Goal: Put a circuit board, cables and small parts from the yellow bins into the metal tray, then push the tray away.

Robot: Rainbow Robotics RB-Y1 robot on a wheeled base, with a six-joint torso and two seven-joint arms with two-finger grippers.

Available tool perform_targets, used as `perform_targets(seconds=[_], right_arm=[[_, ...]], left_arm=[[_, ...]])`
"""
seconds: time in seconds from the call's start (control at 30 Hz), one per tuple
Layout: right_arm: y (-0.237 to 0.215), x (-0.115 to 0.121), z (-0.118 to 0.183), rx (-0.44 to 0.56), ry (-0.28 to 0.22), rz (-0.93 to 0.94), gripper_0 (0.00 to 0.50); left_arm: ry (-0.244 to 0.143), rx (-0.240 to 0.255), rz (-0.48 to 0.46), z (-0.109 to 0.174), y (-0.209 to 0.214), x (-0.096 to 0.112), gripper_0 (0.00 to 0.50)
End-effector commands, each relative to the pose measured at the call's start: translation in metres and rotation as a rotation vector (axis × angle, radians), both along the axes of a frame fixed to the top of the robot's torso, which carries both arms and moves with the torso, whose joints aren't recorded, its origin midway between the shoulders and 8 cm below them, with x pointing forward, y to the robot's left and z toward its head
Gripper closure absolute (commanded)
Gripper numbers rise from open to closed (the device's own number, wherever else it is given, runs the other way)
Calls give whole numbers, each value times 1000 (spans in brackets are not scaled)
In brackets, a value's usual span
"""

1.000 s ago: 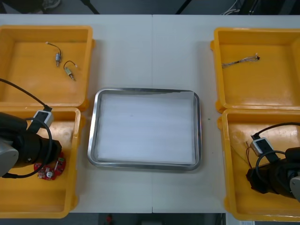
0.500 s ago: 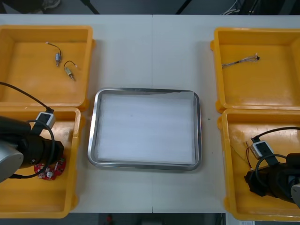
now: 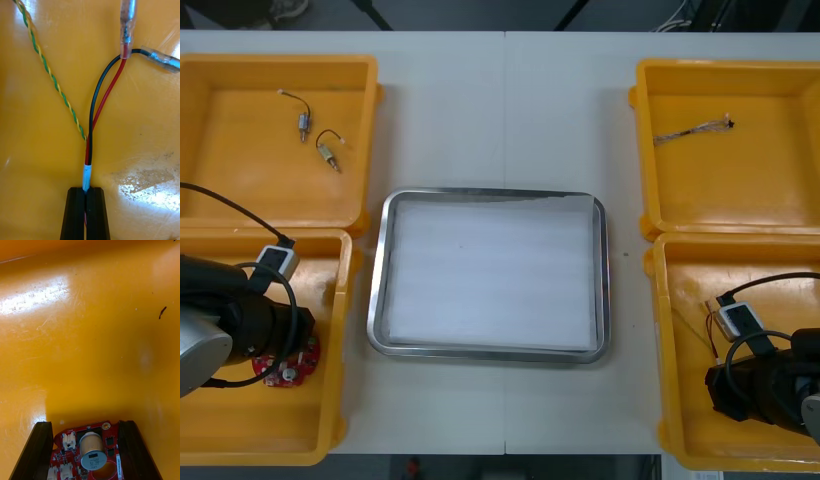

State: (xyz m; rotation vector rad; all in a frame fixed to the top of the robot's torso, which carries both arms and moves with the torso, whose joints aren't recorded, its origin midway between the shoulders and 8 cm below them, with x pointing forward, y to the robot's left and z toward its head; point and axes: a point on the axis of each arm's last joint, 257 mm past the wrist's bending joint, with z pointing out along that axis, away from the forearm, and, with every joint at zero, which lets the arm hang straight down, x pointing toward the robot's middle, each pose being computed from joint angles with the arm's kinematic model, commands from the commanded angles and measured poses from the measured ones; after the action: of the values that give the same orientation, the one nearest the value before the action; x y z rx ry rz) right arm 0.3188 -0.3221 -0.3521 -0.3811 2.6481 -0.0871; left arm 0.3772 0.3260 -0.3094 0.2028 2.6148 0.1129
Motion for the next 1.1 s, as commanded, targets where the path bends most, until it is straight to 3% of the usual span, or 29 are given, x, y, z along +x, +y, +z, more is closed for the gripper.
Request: perform_targets(seconds=[0.03, 0.07, 0.1, 0.5, 0.8, 0.97, 1.1], right_arm=[[-7, -1, 14, -16, -15, 26, 500], [-9, 2, 24, -12, -25, 22, 500], [-10, 2, 28, -10, -24, 20, 500], [-16, -4, 132, -26, -54, 35, 500], [-26, -19, 178, -48, 2, 55, 500], [-22, 2, 214, -83, -96, 90, 500], [-23, 3, 223, -117, -103, 120, 500]], left_arm=[[30, -44, 80, -15, -2, -16, 230], [29, -40, 81, -14, 0, -16, 424], [31, -40, 80, -15, -1, -16, 500], [27, -39, 81, -14, 0, -15, 500], [35, -20, 89, -1, 6, -16, 500], [46, -25, 100, 25, 9, -17, 500], [42, -26, 105, 44, 13, -16, 500]])
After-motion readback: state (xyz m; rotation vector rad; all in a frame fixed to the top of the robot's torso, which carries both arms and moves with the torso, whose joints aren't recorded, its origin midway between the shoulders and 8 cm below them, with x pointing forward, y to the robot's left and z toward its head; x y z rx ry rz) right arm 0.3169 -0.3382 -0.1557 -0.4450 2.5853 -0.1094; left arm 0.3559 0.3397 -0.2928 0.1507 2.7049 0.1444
